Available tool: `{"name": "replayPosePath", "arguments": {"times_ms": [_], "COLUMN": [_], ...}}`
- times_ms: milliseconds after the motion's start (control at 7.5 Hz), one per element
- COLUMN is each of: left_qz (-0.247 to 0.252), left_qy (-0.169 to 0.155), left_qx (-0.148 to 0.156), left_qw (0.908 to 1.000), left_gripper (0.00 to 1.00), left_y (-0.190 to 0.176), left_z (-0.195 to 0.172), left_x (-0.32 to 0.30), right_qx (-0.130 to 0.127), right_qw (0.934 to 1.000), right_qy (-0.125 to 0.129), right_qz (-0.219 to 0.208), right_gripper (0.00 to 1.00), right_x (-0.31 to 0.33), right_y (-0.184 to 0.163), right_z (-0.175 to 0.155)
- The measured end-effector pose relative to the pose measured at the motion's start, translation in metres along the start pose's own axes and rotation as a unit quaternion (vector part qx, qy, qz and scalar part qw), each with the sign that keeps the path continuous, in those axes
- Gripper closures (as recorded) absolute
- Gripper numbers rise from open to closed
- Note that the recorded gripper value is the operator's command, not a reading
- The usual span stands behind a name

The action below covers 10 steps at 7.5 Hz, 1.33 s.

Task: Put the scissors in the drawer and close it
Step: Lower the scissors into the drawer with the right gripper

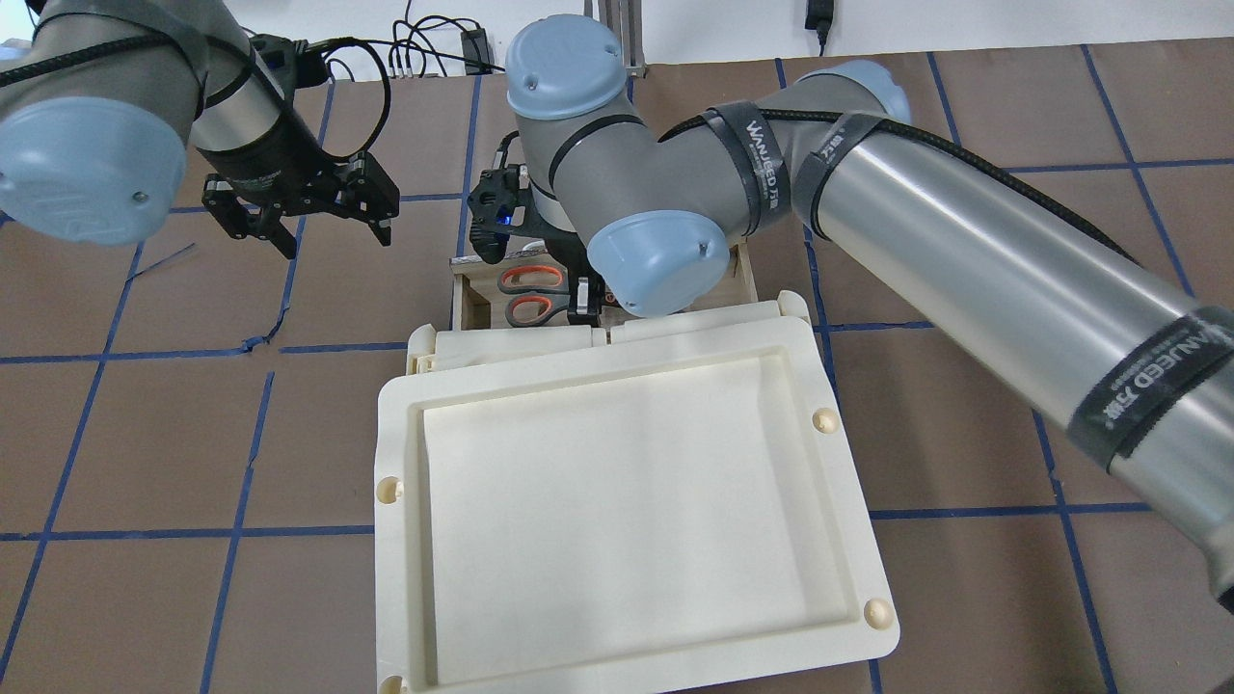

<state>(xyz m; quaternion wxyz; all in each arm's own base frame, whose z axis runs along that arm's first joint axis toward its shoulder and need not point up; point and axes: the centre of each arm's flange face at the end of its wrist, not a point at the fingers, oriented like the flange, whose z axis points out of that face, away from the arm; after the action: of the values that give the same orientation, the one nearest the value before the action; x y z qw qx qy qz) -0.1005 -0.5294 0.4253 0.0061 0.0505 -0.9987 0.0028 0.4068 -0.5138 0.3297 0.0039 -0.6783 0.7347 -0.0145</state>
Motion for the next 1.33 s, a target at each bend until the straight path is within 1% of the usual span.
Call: {"name": "replayPosePath", "arguments": {"times_ms": [400,933,1333], "left_qz": [0.0,-0.001,-0.001], "left_qy": [0.001,0.001,0.001], "left_qx": [-0.003,-0.004,-0.004], "left_qw": [1.0,1.0,1.0], "left_gripper": [0.0,0.0,0.0], "left_y": [0.001,0.001,0.001], "left_z": [0.001,0.002,0.002], "left_x": [0.0,-0.001,-0.001], "right_qx": [-0.002,-0.004,-0.006], "right_qw": [1.0,1.0,0.9999], "right_qy": [-0.003,-0.007,-0.009], "right_qz": [0.0,-0.001,-0.001], "right_gripper": [0.97,0.92,0.92], "right_x": [0.001,0.002,0.001], "right_y": [0.0,-0.001,-0.001], "right_z": [0.004,0.012,0.016]}}
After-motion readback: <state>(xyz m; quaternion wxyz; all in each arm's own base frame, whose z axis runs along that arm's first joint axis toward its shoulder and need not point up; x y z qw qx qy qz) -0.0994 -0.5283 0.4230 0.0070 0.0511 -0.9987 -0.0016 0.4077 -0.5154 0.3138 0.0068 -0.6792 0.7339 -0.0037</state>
